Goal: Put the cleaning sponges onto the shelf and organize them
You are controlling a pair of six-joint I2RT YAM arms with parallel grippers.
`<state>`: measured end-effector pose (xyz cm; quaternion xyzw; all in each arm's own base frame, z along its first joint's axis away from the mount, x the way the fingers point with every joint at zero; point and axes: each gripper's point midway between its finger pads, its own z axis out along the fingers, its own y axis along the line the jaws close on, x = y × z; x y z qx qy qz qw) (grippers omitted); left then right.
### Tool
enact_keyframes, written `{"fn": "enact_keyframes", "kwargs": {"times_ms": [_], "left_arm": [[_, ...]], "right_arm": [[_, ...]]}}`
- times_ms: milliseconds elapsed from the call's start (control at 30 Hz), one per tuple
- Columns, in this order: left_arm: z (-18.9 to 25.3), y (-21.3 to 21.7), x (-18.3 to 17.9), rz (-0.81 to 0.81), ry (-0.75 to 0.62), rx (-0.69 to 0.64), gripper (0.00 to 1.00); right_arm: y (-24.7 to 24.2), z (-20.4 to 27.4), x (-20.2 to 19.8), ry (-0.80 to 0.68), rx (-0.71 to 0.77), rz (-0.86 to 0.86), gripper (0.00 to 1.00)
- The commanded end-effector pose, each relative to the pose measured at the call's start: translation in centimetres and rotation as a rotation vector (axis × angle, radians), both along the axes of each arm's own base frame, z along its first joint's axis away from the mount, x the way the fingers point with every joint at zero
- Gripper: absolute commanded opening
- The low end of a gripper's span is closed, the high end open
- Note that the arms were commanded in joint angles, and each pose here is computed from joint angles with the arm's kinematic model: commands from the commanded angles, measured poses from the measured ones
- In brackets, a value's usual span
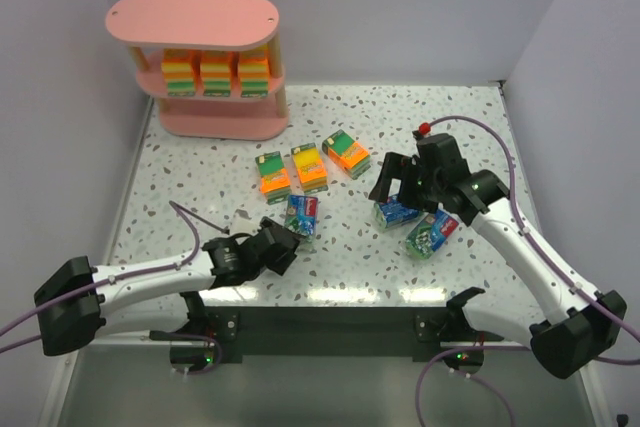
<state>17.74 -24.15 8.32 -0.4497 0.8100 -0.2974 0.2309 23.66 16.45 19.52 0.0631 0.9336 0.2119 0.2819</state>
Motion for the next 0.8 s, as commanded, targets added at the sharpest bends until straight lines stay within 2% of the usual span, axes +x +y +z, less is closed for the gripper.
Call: {"fn": "enact_keyframes", "kwargs": {"times_ms": [0,300,400,600,667,700,767], "left_arm": [[-0.6,1.6,1.3,0.105,-0.018,-0.002,0.59],[-0.2,1.7,4.4,0.151,-0.099,-0.032,0.57],[-0.8,1.3,5.1,0.135,-0.084,-0.024,0.54],[-2.6,1.3,4.3,0.105,-0.038,-0.028,0.37],[-2.8,1.6,3.8,0.096,-0.032,-0.027,0.28],[-2.4,1.7,3.6,0.087,-0.034,-0.034,0.20],[-1.9,1.8,3.2,0.075,-0.038,-0.040,0.14]], "right_arm": [[0.3,0.0,0.1,-0.008,0.006,0.025,0.99],[0.2,0.1,0.0,-0.006,0.002,0.035,0.99],[0.1,-0.1,0.0,-0.004,-0.003,0.035,0.99],[0.1,-0.2,0.0,-0.006,-0.008,0.036,0.99],[0.1,-0.3,0.0,-0.002,-0.010,0.036,0.99],[0.1,-0.3,0.0,-0.002,-0.010,0.035,0.99],[0.1,-0.4,0.1,0.000,-0.008,0.036,0.99]]}}
